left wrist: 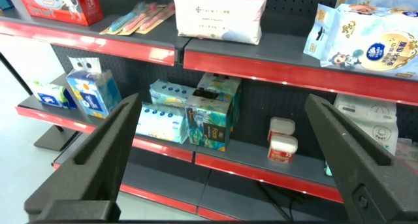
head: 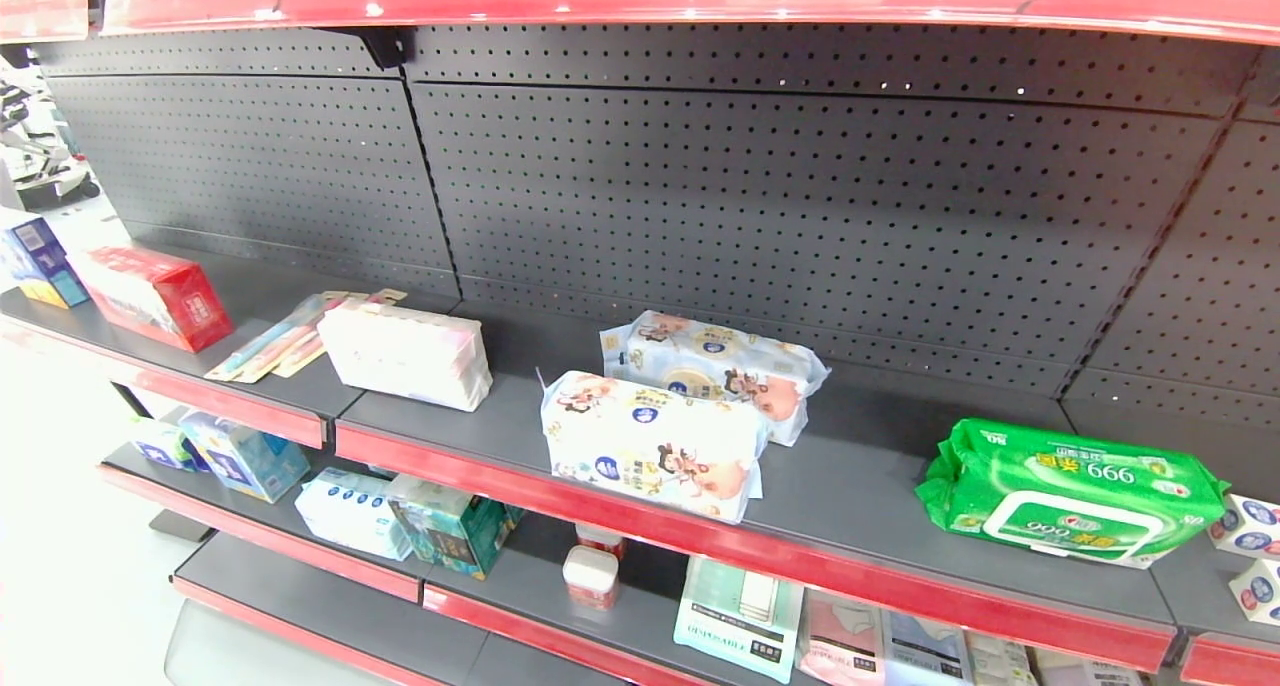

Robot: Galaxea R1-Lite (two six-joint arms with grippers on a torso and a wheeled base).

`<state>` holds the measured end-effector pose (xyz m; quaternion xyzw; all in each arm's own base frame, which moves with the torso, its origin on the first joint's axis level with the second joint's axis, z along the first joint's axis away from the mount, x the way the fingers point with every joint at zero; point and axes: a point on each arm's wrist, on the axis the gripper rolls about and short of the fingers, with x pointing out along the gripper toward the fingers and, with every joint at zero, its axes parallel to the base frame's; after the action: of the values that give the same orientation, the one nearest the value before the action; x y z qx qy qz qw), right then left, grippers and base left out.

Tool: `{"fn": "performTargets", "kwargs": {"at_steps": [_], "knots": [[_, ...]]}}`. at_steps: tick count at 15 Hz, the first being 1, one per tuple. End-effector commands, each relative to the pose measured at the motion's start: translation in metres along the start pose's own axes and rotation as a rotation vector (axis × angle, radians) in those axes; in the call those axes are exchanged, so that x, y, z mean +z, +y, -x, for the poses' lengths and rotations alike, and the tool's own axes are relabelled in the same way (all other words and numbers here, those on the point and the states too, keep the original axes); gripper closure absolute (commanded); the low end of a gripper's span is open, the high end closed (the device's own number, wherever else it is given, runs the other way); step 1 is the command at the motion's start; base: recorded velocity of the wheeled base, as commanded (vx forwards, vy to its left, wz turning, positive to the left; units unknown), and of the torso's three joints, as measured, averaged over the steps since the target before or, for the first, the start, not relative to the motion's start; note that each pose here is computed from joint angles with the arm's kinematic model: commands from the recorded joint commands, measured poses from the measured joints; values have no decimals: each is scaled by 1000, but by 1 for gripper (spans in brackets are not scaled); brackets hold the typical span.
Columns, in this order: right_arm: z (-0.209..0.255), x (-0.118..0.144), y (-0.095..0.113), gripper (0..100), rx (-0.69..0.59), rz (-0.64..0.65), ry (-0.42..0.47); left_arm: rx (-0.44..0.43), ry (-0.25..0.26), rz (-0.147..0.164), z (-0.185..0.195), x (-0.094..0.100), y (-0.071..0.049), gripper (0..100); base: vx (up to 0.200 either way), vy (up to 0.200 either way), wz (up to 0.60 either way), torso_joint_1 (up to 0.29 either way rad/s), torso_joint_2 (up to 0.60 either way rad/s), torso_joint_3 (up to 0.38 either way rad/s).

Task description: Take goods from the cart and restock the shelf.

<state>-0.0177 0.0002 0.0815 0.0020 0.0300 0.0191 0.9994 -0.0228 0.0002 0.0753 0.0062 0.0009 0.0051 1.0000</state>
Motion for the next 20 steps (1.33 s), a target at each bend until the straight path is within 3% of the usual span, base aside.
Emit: {"fn": "performTargets", "kwargs": {"at_steps": [1,13,20], "knots": [[5,-6,1,0,4,-6,-58,1,0,0,0,0,0,0,0,0,0,0,0,0],[5,-7,1,0,3,0,-55,-1,4,2,0,0,0,0,0,0,0,0,0,0],[5,-7,1,0,3,0,-57,-3,4,2,0,1,0,0,0,0,-600,4,3,6]]}}
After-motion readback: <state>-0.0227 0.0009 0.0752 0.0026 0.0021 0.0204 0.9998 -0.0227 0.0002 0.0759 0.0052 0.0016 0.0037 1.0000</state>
